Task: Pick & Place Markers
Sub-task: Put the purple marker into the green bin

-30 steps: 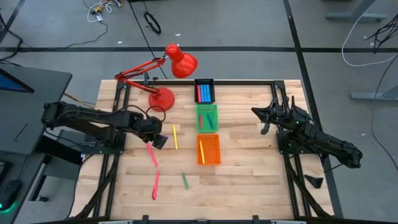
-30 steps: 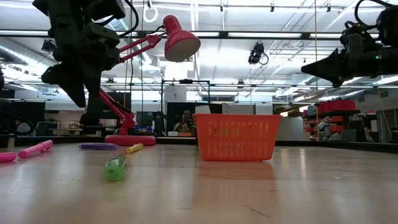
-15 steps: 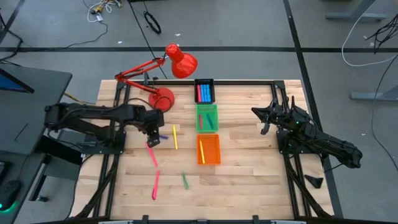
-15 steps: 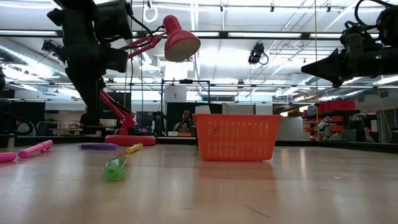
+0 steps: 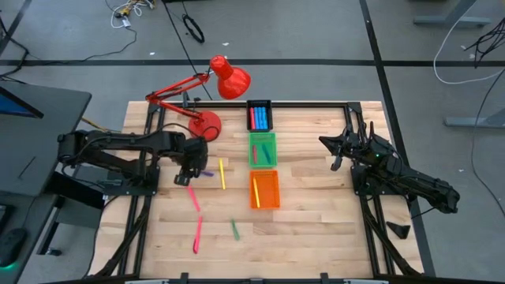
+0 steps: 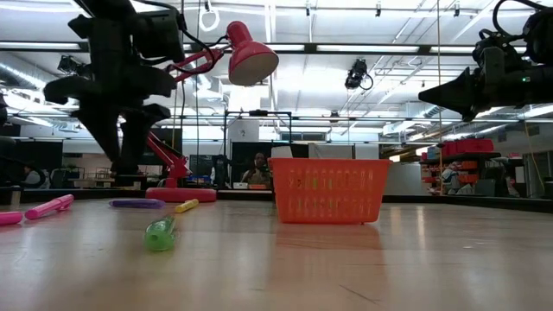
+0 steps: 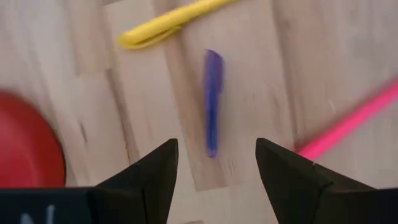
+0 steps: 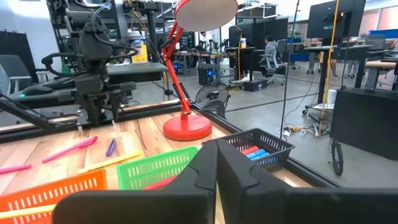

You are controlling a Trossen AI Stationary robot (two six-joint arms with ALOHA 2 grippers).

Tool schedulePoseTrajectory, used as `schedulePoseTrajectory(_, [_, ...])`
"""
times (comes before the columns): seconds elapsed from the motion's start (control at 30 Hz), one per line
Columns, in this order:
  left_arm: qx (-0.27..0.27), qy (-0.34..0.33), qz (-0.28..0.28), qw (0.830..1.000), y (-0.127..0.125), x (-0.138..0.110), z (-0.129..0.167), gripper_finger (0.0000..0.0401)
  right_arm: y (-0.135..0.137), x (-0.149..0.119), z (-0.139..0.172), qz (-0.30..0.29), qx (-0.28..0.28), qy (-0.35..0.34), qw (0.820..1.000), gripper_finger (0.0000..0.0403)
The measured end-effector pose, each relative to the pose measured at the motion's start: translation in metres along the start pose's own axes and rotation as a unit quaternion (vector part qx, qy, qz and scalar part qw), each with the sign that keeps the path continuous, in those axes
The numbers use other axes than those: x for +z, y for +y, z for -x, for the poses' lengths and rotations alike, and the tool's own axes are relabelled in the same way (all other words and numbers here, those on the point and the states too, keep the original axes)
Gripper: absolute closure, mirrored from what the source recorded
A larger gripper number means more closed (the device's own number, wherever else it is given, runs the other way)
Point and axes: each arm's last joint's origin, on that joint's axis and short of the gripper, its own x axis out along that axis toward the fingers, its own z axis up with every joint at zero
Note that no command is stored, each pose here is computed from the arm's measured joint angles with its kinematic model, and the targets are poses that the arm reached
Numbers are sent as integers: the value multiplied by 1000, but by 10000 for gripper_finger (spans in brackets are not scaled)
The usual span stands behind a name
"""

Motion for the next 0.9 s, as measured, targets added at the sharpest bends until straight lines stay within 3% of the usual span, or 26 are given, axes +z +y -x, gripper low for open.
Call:
schedulePoseTrajectory(0.1, [-5, 3, -40, 999, -1, -1, 0, 179, 0, 0, 0, 0, 0, 0, 1000, 392])
schedulePoseTrajectory(0.43, [-10, 36, -59, 998, 1, -1, -9, 179, 0, 0, 0, 0, 0, 0, 1000, 392])
schedulePoseTrajectory(0.73, [-33, 99, -46, 993, 9, 0, -41, 179, 0, 0, 0, 0, 0, 0, 1000, 392])
schedulePoseTrajectory(0.9, [-64, 95, -41, 993, 9, 4, -54, 179, 0, 0, 0, 0, 0, 0, 1000, 392])
